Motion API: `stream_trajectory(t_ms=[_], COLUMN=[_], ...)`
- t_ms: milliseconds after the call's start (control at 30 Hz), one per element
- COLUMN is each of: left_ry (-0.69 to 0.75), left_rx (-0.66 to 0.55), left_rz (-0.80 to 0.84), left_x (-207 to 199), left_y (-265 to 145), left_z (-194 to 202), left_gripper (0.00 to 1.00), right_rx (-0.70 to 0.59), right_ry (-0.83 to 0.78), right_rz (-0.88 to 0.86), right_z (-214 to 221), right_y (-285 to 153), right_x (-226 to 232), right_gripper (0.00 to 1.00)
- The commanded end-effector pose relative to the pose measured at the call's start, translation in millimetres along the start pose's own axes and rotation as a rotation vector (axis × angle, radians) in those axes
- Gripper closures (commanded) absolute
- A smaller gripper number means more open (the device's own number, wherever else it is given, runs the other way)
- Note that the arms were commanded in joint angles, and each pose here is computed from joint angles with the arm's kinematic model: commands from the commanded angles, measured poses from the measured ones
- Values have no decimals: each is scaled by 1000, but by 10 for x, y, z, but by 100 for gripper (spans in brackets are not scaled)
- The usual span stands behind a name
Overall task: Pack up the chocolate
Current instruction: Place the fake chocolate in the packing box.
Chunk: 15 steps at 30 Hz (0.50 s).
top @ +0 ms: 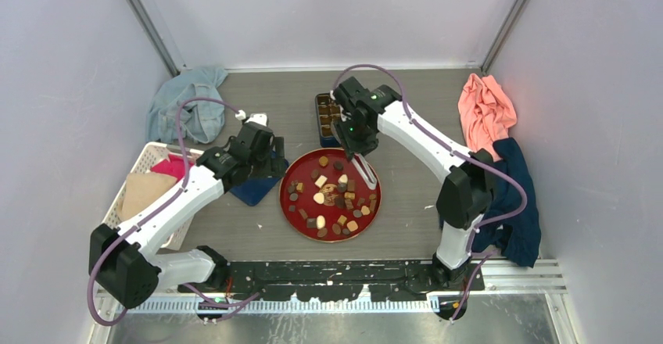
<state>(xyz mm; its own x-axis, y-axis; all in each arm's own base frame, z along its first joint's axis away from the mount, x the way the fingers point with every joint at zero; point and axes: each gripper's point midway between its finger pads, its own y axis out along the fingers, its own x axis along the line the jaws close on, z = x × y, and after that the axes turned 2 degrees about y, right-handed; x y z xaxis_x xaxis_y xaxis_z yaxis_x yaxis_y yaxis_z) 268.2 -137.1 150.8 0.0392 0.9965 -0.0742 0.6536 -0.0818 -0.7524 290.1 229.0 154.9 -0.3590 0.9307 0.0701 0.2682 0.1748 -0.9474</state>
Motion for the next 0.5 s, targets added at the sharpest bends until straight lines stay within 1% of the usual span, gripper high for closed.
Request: stream_trajectory(t_ms=[0, 333, 467], left_ry=[-14, -18, -17], left_rx=[-57, -55, -52], left_rz=[-20, -38, -46], left_x=[71, 126, 137], left_y=[-66, -64, -49], left_z=[-114, -94, -113], left_gripper=[14, 14, 14], right_rx=[-65, -128, -158], right_ry=[1, 105, 125], right_rz=[-61, -104, -85], right_z=[-382, -1074, -1298], right_y=[-98, 192, 298], right_x=[64, -68, -117], right_gripper=[75, 75, 75])
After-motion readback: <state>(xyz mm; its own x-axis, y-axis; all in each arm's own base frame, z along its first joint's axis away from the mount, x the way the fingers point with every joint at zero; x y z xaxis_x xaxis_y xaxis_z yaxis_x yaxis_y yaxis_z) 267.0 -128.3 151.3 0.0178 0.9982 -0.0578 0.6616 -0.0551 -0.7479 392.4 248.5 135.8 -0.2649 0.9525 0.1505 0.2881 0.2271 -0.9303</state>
